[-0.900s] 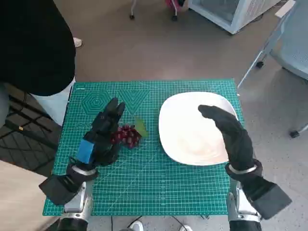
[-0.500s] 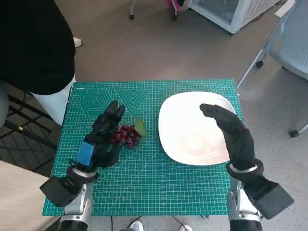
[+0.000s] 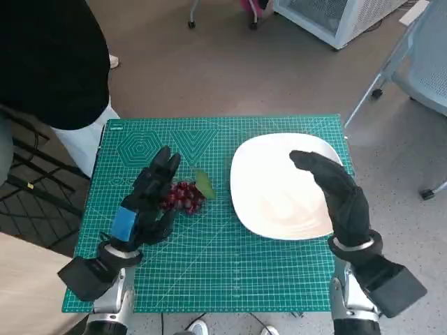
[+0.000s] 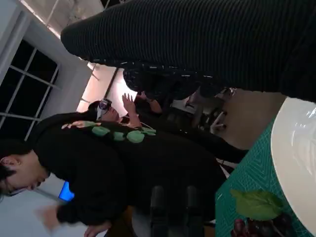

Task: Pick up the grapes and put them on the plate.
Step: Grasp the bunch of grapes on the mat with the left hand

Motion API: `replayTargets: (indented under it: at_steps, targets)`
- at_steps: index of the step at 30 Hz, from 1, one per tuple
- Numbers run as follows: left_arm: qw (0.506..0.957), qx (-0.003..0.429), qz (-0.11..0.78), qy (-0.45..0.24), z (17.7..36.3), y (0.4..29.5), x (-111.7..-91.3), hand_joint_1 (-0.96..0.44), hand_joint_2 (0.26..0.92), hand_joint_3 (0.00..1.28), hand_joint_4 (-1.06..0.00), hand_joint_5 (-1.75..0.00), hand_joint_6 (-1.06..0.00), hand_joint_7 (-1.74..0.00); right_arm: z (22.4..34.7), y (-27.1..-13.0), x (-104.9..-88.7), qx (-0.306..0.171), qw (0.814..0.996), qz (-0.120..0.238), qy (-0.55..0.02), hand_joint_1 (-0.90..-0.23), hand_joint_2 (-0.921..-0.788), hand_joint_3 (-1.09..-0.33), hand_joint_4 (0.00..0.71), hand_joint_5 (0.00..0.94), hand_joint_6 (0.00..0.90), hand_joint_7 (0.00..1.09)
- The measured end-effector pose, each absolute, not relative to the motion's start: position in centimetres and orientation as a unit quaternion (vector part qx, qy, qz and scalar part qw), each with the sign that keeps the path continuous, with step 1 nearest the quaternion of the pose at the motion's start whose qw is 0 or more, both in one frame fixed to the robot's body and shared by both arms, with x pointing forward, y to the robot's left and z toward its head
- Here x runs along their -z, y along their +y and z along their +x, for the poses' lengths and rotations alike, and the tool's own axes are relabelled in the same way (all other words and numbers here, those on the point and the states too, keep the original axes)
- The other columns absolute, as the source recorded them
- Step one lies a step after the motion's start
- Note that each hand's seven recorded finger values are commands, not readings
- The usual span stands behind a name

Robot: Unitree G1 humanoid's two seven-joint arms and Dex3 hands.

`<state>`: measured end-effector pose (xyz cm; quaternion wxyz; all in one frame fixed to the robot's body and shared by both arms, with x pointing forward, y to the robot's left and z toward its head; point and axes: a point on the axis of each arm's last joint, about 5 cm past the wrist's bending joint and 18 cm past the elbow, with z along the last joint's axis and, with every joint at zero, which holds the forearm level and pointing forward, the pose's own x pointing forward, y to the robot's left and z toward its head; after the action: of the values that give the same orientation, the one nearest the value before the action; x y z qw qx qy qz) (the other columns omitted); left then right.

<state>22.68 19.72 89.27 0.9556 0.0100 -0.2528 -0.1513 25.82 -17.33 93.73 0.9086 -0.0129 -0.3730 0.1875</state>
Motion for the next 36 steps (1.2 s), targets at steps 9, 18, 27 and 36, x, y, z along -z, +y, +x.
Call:
replayTargets:
  at_steps: [9, 18, 27, 36]
  targets:
    - [0.957, 0.148, 0.009, -0.251, 22.56, 19.72, -89.16, -0.65, 0.921, 0.47, -0.19, 0.00, -0.22, -0.01, 25.81, -17.33, -93.76, -0.188, 0.909, -0.013, -0.373, -0.609, -0.921, -0.718, 0.174, 0.002, -0.001, 0.43]
    - [0.957, 0.146, 0.007, -0.252, 22.56, 19.64, -89.18, -0.65, 0.921, 0.47, -0.19, 0.00, -0.22, -0.01, 25.80, -17.35, -93.77, -0.187, 0.909, -0.013, -0.373, -0.612, -0.921, -0.717, 0.175, 0.002, -0.001, 0.43]
    - [0.957, 0.146, 0.008, -0.252, 22.56, 19.66, -89.19, -0.65, 0.921, 0.47, -0.19, 0.00, -0.22, -0.01, 25.80, -17.44, -93.77, -0.186, 0.909, -0.014, -0.373, -0.608, -0.921, -0.717, 0.175, 0.002, -0.001, 0.43]
    - [0.956, 0.147, 0.050, -0.249, 22.59, 20.16, -89.65, -0.70, 0.921, 0.42, -0.14, 0.00, -0.18, 0.00, 25.80, -17.48, -93.74, -0.185, 0.910, -0.015, -0.372, -0.599, -0.921, -0.721, 0.176, 0.002, -0.001, 0.43]
